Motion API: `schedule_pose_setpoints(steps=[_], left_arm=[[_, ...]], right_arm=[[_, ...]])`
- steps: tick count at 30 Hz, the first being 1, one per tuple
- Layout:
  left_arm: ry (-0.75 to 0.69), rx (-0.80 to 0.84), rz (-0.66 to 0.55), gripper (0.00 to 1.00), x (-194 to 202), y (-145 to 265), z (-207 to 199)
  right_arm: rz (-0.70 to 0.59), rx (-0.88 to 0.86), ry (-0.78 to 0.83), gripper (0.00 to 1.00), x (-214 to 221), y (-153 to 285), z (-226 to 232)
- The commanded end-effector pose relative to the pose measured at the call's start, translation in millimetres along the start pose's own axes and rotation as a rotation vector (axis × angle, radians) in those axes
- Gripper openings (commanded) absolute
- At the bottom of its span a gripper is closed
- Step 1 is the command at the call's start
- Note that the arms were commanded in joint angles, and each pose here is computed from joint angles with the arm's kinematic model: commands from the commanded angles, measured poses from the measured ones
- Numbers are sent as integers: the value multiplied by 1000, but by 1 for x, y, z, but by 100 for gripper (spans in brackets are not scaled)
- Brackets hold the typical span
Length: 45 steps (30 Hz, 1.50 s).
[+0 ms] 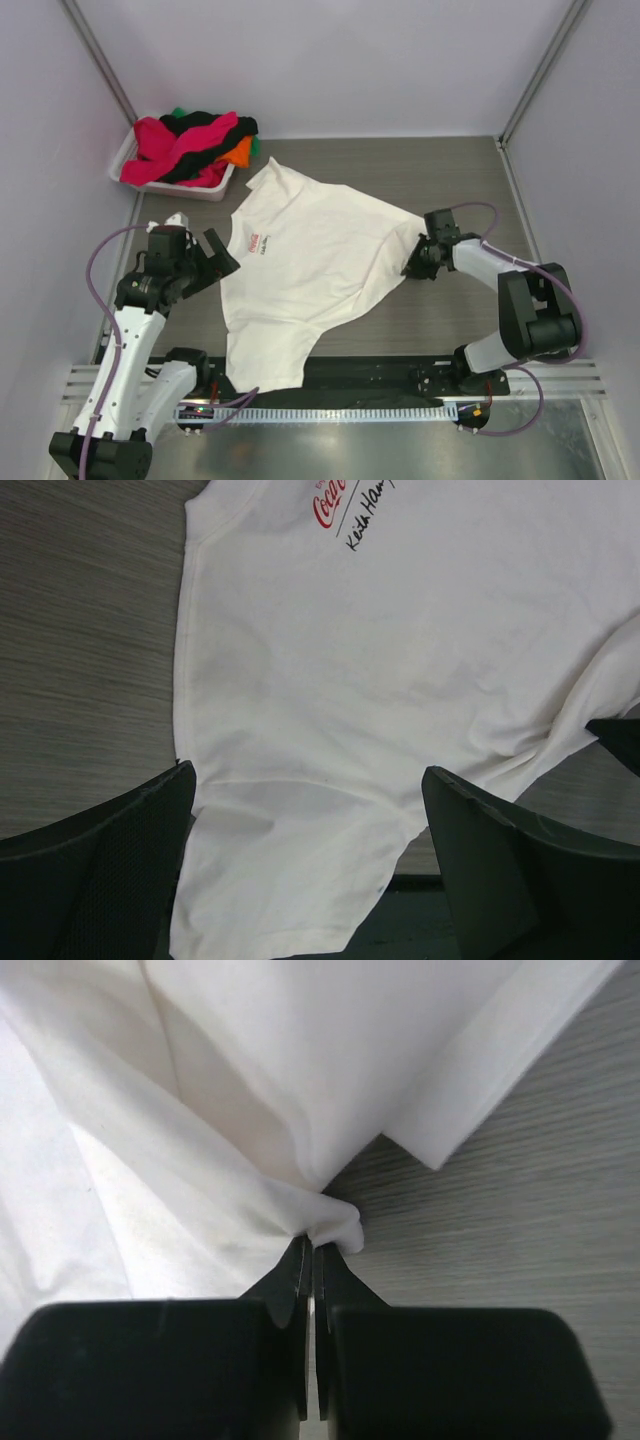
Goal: Fold and stack the t-shirts
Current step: Flatten the tshirt out
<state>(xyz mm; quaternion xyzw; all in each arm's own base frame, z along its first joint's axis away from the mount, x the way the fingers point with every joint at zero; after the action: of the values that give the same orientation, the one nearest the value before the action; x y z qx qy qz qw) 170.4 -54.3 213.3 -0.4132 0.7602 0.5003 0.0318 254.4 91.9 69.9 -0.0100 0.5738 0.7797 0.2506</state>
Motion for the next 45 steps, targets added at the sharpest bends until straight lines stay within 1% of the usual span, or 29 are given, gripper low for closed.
schedule_pose_setpoints(steps=[1,3,4,6,7,8,10,12,13,14,15,16,17,19,20,24,25,26,27,29,30,32,34,35,37,38,41,42,45], left_arm=[[-17,34,-15,95,-2,1,-5],[-11,25,-21,95,-3,1,-3],[-8,20,-20,94,-3,1,-3],[-3,-29,-11,92,-2,2,1],[-5,-33,-10,91,-1,5,-1],[-8,-76,-24,91,0,5,3],[-6,-103,-36,91,2,6,3],[-38,-127,-28,91,8,4,1],[-33,-130,-17,91,11,3,-1],[-38,-129,-1,91,14,2,-3],[-35,-128,18,91,18,0,-4],[-31,-125,27,91,19,0,-5],[-21,-130,37,91,22,-1,-4],[-19,-133,49,91,25,2,-4],[-13,-133,48,91,25,3,-4],[-7,-148,51,91,26,7,0],[-4,-148,53,91,28,7,0],[4,-148,61,90,29,7,1],[18,-147,66,90,31,6,1],[26,-133,76,89,36,5,-1],[30,-130,80,88,38,4,-2],[27,-109,112,88,50,-3,-8],[31,-97,140,88,61,-9,-15],[-12,-79,166,89,72,-13,-23],[-25,-70,170,89,85,-18,-33],[-81,-72,211,91,103,-23,-37],[-122,-49,240,94,126,-33,-51],[-159,-44,265,95,141,-38,-55],[-207,-41,307,95,167,-41,-61]], right_arm=[[-113,136,56,1,-29,23,-4],[-176,215,75,1,-41,49,-6],[-255,294,73,1,-54,81,-8],[-332,384,60,1,-62,116,-14],[-397,430,62,1,-65,146,-17],[-423,438,67,1,-65,160,-18],[-444,444,89,1,-62,180,-19],[-464,395,120,4,-56,190,-16],[-434,361,160,9,-48,182,-14],[-388,288,199,19,-40,175,-8],[-356,277,207,49,-34,168,-9],[-304,296,210,57,-23,155,-15],[-291,312,174,65,-19,150,-19],[-326,371,144,80,-20,158,-23],[-353,368,76,81,-22,161,-24],[-345,315,-79,83,-17,152,-28],[-297,312,-110,82,-8,140,-35],[-279,310,-145,82,-5,133,-41],[-271,331,-222,82,-4,122,-61],[-224,301,-316,80,-1,111,-78],[-226,314,-401,78,-3,104,-97],[-193,346,-436,76,-3,96,-110],[-215,393,-493,76,-8,97,-126],[-216,392,-520,76,-8,96,-129],[-240,407,-574,76,-11,96,-140],[-249,417,-580,76,-14,92,-144],[-237,430,-583,75,-16,80,-151],[-216,427,-587,74,-17,71,-153],[-180,377,-589,68,-16,53,-153]])
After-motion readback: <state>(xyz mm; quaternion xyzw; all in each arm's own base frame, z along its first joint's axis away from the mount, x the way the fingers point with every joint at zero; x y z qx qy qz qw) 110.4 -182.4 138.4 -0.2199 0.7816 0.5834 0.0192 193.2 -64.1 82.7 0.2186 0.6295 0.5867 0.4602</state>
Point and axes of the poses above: each gripper's point midway between its finger pads, its own y axis back along the fingers, its own z axis along the line the jaws close on, x = y × z, the point moved 6 cm from there along y, back along the fingers, and after that the axes turned 8 degrees about y, right-handed, at the moved point
